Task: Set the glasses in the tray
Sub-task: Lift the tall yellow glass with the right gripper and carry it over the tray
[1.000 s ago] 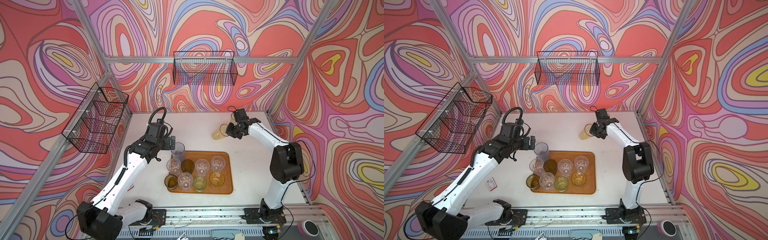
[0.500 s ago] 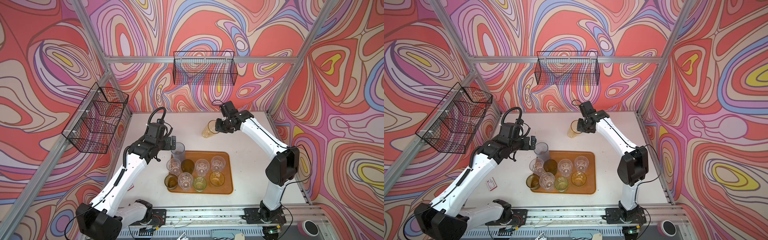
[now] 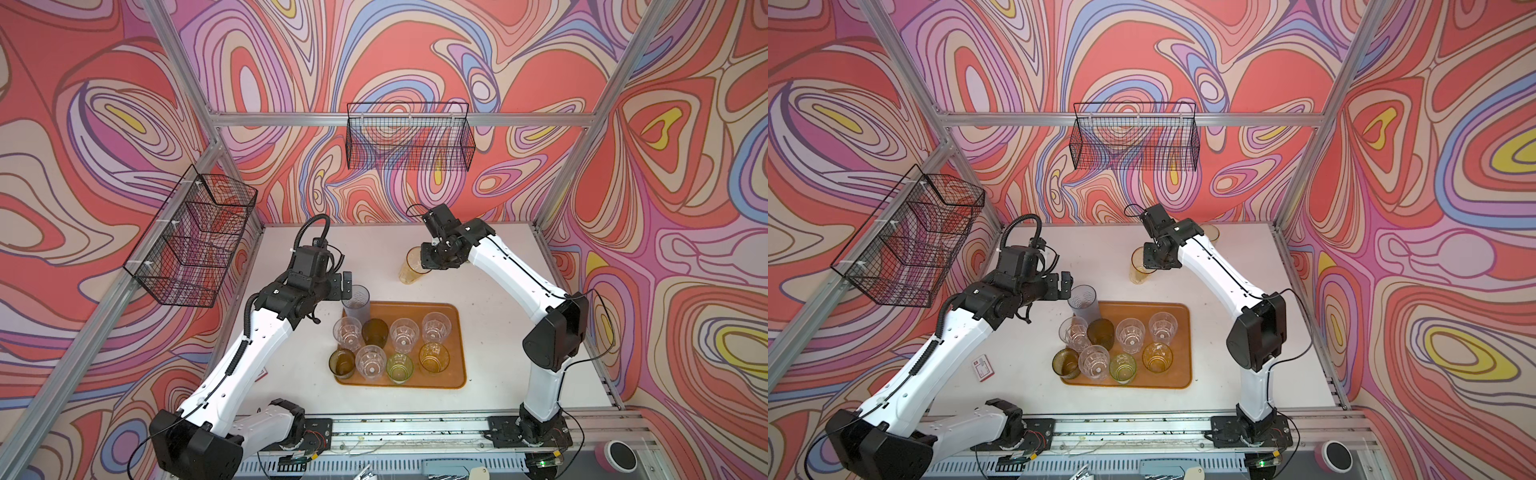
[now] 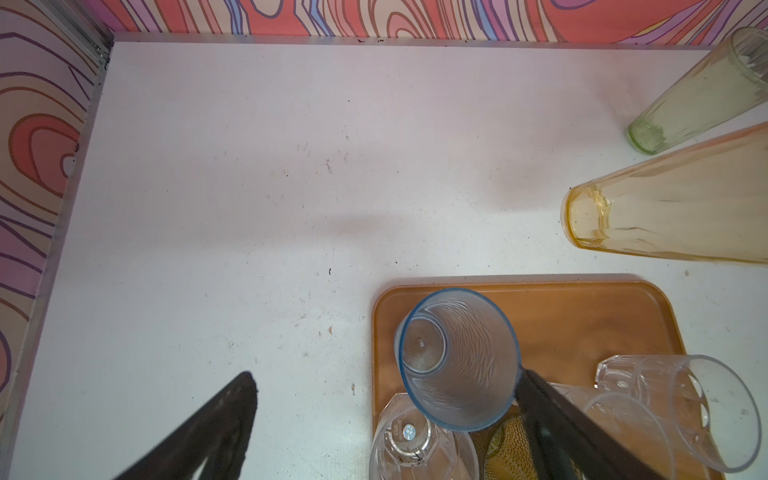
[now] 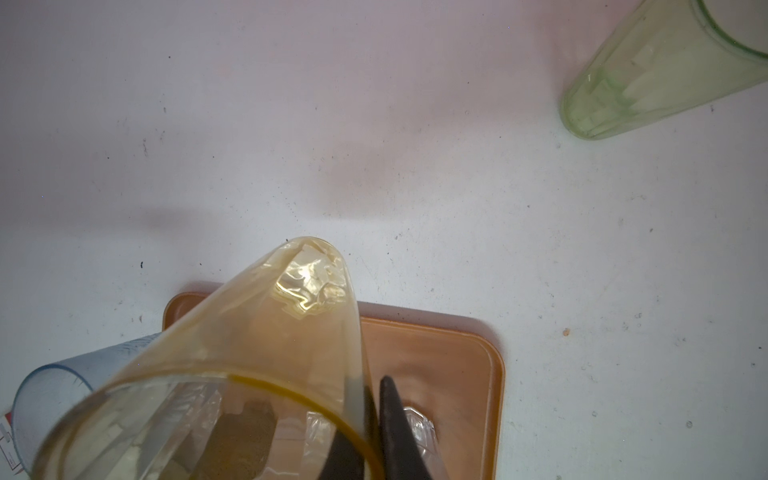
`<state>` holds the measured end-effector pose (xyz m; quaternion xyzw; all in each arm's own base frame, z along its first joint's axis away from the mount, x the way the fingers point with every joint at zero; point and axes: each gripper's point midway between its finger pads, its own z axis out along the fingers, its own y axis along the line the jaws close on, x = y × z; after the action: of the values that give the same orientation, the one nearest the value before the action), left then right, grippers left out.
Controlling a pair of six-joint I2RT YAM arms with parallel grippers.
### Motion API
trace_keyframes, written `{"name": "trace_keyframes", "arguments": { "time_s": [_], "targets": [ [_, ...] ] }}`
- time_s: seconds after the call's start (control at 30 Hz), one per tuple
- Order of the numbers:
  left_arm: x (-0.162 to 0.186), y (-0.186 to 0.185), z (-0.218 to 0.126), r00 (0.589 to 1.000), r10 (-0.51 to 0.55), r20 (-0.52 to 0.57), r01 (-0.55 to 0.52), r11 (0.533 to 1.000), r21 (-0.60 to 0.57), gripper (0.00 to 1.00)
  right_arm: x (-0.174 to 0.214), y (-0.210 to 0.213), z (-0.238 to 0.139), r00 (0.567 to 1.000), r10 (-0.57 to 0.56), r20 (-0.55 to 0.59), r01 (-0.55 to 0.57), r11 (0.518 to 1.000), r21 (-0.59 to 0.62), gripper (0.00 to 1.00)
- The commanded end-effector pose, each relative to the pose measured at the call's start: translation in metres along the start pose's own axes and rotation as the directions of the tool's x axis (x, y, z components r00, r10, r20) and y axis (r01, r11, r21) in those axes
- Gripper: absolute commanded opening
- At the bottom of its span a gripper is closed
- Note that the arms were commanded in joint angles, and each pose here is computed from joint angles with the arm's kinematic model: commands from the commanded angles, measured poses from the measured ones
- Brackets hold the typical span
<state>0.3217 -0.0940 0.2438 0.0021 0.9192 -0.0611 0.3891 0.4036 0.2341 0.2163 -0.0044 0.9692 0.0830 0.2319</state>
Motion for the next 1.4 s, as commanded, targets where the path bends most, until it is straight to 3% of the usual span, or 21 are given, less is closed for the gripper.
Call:
{"name": "trace_keyframes", "arguments": {
  "time_s": [0.0,1.37],
  "targets": [
    [-0.004,0.002,-0.011,1.000,-0.018,0.016,0.018,1.000,0.001,1.00,0.000,0.009,0.000,0.999,-0.040,0.002,0.040,0.999,0.016,0.00],
    [-0.001,0.002,-0.010,1.000,-0.026,0.007,0.026,1.000,0.005,1.00,0.058,0.051,0.036,0.974,-0.162,-0.162,0.170,0.985,0.040,0.00]
  ]
}}
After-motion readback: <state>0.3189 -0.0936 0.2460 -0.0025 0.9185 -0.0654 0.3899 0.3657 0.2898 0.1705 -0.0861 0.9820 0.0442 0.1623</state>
